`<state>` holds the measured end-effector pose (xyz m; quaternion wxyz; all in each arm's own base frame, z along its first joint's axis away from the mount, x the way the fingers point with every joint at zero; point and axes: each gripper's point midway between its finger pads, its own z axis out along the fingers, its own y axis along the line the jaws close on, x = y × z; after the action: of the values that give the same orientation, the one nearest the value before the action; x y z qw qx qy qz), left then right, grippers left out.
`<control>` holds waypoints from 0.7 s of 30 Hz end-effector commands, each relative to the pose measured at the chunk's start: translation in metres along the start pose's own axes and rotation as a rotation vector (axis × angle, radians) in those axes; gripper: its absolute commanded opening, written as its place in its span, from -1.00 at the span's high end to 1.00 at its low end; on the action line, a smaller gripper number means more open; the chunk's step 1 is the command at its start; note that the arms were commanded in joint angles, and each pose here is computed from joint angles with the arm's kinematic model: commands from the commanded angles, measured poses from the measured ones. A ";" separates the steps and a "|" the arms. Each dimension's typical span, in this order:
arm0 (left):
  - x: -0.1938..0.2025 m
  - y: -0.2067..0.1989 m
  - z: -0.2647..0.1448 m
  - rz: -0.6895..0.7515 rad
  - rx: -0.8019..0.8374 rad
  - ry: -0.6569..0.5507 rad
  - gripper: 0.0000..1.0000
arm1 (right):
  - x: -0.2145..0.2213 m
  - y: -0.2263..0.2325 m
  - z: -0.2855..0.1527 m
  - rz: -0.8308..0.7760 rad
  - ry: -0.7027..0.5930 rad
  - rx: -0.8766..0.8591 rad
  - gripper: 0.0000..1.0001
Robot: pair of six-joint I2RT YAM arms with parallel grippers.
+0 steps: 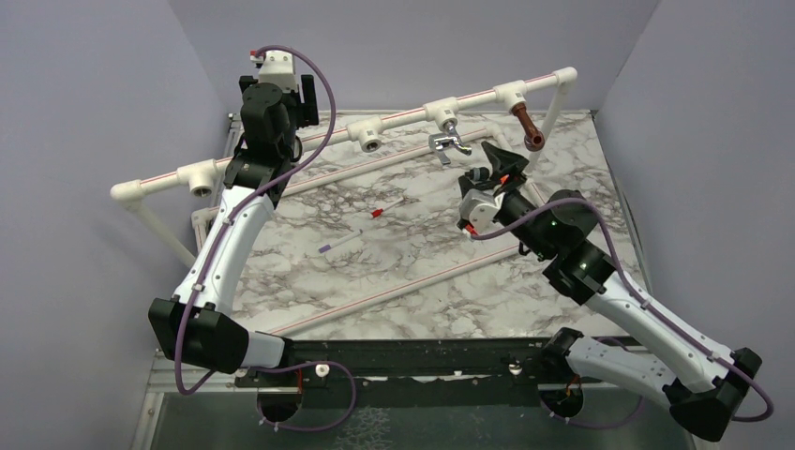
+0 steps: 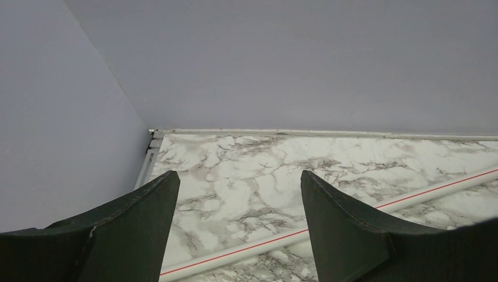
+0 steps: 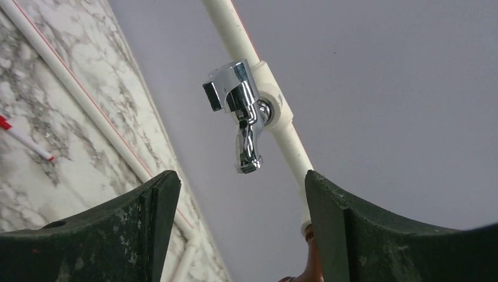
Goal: Install the water faucets
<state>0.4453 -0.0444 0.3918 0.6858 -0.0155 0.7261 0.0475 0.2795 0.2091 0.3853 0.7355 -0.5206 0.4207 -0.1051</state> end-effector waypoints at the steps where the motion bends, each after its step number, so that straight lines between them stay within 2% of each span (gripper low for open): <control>1: 0.038 -0.006 0.000 0.017 0.033 0.118 -0.54 | -0.014 -0.024 0.011 -0.248 -0.056 0.085 -0.62; 6: 0.022 -0.004 -0.007 -0.008 0.034 0.058 -0.60 | -0.018 -0.031 0.023 -0.314 -0.076 0.136 -0.59; 13: -0.012 -0.002 -0.017 -0.119 0.032 -0.084 -0.65 | -0.019 -0.028 0.040 -0.343 -0.087 0.133 -0.52; 21: -0.056 -0.009 -0.028 -0.209 0.094 -0.201 -0.66 | -0.014 -0.025 0.056 -0.379 -0.070 0.143 -0.37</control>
<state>0.4283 -0.0502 0.4135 0.7264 -0.0516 0.6853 -0.0116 0.3206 0.2425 0.3903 0.7290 -0.5632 0.3134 -0.2305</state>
